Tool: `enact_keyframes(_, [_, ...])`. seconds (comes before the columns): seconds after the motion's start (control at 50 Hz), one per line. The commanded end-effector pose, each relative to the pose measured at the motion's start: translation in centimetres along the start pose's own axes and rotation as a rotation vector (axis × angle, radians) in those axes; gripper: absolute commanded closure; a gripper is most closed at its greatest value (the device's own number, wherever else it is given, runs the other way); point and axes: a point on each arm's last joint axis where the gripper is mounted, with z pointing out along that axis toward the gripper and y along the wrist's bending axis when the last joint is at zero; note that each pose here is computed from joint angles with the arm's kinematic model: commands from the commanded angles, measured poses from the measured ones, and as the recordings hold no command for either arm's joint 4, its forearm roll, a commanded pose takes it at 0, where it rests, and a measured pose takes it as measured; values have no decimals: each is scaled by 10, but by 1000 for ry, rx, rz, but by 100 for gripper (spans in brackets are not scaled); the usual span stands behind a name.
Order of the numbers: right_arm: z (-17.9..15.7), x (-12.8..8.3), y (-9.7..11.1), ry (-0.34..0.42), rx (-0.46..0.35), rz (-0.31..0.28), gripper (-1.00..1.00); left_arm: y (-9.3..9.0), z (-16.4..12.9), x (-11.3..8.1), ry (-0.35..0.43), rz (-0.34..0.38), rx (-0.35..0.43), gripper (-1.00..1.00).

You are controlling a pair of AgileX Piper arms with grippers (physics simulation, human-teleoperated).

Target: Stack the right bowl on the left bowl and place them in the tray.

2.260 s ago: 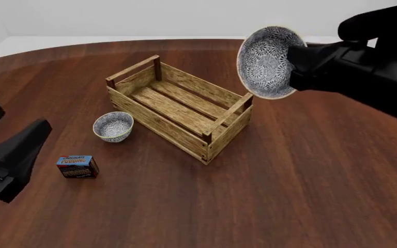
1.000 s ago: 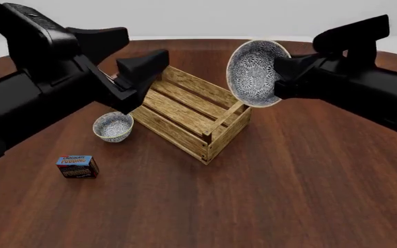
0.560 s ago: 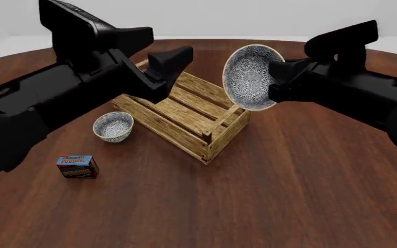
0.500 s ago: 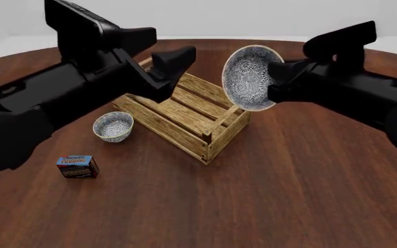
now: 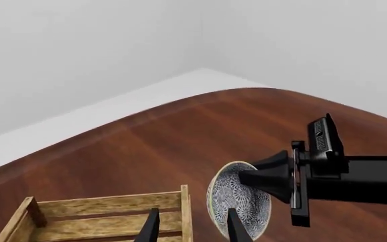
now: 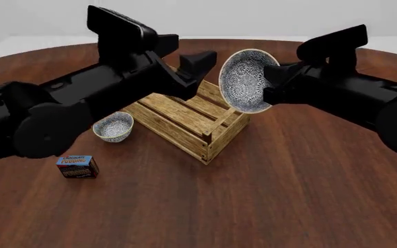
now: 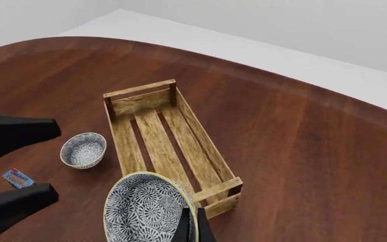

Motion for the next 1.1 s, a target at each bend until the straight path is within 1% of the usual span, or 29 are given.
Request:
enact_keyframes(0.02, [0, -2, 1, -7, -1, 21, 100, 1, 17, 10, 20, -7, -2, -100])
enact_keyframes(0.16, [1, -2, 1, -6, -2, 22, 100, 2, 30, 17, 37, -18, -8, -100])
enact_keyframes(0.3, [2, -1, 2, -5, -4, 22, 100, 2, 46, 30, 66, -39, -8, -100])
enact_keyframes(0.6, [3, 0, 4, -1, -13, 19, 100, -1, 58, 40, 94, -45, 0, -100])
enact_keyframes(0.82, [3, 1, 4, 0, -14, 18, 100, -4, 68, 51, 115, -61, 7, -100])
enact_keyframes(1.1, [3, 1, 4, -1, -14, 18, 100, -2, 77, 62, 138, -76, -1, -100])
